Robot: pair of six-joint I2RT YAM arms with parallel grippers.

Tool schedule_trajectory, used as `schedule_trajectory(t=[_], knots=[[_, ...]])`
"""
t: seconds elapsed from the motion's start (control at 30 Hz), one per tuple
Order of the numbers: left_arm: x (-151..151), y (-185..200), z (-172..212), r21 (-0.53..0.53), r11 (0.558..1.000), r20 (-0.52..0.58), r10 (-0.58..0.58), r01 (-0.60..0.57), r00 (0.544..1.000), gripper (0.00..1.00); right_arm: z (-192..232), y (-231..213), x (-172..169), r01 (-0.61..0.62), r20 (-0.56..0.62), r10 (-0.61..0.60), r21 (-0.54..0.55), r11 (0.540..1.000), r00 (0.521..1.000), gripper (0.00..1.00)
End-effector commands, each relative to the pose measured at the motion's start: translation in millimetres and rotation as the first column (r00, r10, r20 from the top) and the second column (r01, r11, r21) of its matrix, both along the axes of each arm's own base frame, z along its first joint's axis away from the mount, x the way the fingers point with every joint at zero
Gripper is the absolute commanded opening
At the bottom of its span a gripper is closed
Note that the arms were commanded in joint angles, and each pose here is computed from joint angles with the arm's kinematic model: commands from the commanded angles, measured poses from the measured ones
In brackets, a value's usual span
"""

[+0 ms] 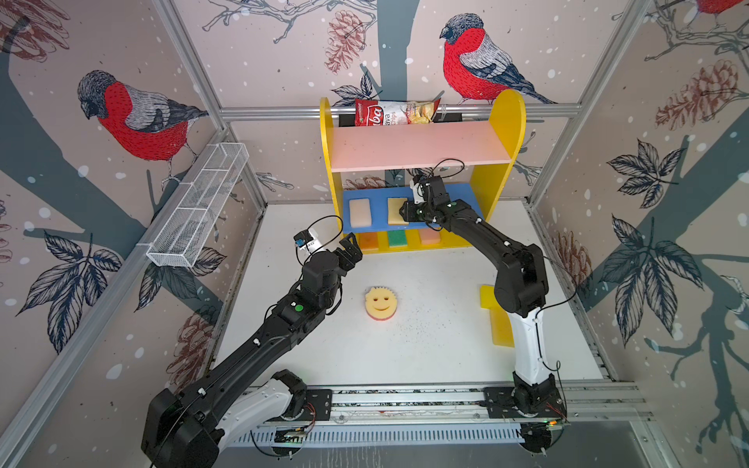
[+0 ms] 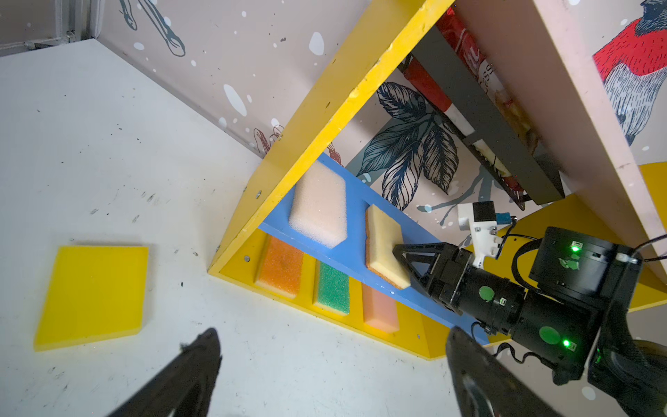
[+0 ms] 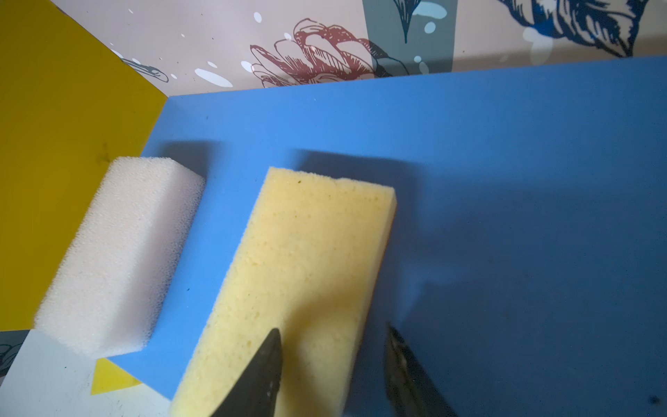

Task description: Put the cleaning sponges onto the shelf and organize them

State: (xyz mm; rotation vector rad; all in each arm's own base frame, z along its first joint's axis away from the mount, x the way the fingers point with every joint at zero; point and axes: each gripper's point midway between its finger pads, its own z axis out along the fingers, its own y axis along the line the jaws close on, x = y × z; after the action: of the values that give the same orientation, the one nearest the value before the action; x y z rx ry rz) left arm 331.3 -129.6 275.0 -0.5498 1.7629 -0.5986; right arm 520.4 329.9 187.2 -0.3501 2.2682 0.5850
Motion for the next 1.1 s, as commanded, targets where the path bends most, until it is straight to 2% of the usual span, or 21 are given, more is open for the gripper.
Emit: schedule_trajectory(t=[0.0,0.33,0.5,0.73,0.83,1.07], knots=[[1.7,2.5,2.8,-0.013,1.000,0.013,0.018,-0.018,1.000,0.96,14.0,2.4,-0.7,-0.010,0.024,0.010,0.008,1.000,1.000,0.47],[2.4,1.6,0.6,-0.010,1.000,0.008,0.017,-0.017,1.000,0.96,4.6,2.0,-3.2,-0.014,0.009,0.014,-0.007,1.000,1.000,0.48],[3.5,0.9,-1.8,-0.009,1.000,0.004,0.017,-0.017,1.000,0.96,2.3,1.2,-2.4,-0.008,0.012,0.008,-0.008,1.000,1.000,0.56],[8.3,-6.6,-6.6,-0.011,1.000,-0.009,-0.005,0.005,1.000,0.96,11.9,0.8,-0.3,-0.007,0.037,0.007,0.003,1.000,0.999,0.57],[9.2,-7.7,-8.6,-0.012,1.000,-0.011,-0.007,0.007,1.000,0.96,14.0,2.2,0.1,-0.016,0.045,0.016,0.003,1.000,0.999,0.47],[9.8,-8.6,-10.4,-0.013,1.000,-0.016,-0.010,0.010,1.000,0.96,2.8,3.9,1.2,-0.030,0.024,0.031,-0.011,0.999,0.999,0.38]])
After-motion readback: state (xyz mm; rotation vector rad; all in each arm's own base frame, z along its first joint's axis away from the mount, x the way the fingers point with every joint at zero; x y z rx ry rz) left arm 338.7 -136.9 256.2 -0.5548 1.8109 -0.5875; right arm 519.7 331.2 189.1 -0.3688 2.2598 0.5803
